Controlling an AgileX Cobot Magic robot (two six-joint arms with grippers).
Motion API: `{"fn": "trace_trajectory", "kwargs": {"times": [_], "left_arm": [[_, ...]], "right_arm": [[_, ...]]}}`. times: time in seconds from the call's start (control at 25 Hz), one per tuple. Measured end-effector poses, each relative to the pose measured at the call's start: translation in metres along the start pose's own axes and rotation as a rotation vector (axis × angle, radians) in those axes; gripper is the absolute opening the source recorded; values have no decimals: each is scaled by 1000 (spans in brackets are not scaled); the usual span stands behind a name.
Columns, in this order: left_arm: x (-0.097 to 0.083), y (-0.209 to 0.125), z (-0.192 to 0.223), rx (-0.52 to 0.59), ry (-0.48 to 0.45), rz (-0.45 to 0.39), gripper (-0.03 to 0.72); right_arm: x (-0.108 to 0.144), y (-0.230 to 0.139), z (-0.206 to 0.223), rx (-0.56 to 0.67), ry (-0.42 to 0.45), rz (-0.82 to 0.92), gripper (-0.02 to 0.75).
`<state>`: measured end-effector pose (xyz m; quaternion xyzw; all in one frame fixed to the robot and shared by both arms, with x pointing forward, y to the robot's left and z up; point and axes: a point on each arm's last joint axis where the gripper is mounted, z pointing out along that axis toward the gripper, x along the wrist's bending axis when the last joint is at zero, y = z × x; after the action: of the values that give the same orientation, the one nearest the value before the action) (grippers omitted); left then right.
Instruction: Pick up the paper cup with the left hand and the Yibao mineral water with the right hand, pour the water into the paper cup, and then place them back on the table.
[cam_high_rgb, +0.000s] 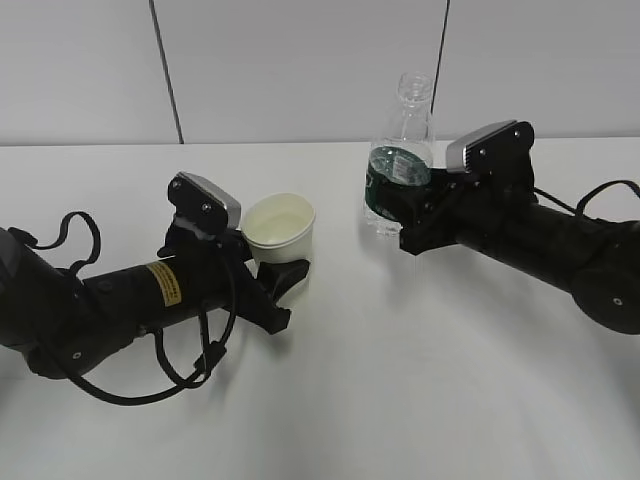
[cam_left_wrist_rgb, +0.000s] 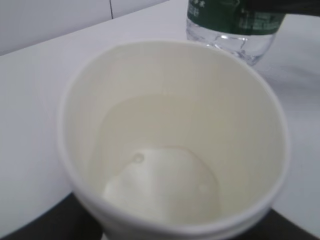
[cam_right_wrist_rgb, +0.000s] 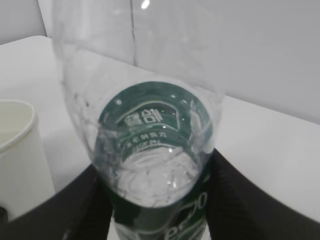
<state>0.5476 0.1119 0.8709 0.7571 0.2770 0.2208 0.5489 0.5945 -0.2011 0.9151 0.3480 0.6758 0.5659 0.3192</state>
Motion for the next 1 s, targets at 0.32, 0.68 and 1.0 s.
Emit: {"fn": "trace_trajectory", "kwargs": {"times": [0.32, 0.68, 1.0], "left_arm": [[2, 0, 0, -3, 27, -15, 421], [0, -26, 6, 14, 12, -47, 421], [-1, -34, 9, -25, 9, -67, 421]], "right_arm": [[1, -26, 6, 7, 2, 50, 372], [0, -29, 6, 3, 0, 31, 372], [-4, -28, 6, -4, -47, 42, 372]]}}
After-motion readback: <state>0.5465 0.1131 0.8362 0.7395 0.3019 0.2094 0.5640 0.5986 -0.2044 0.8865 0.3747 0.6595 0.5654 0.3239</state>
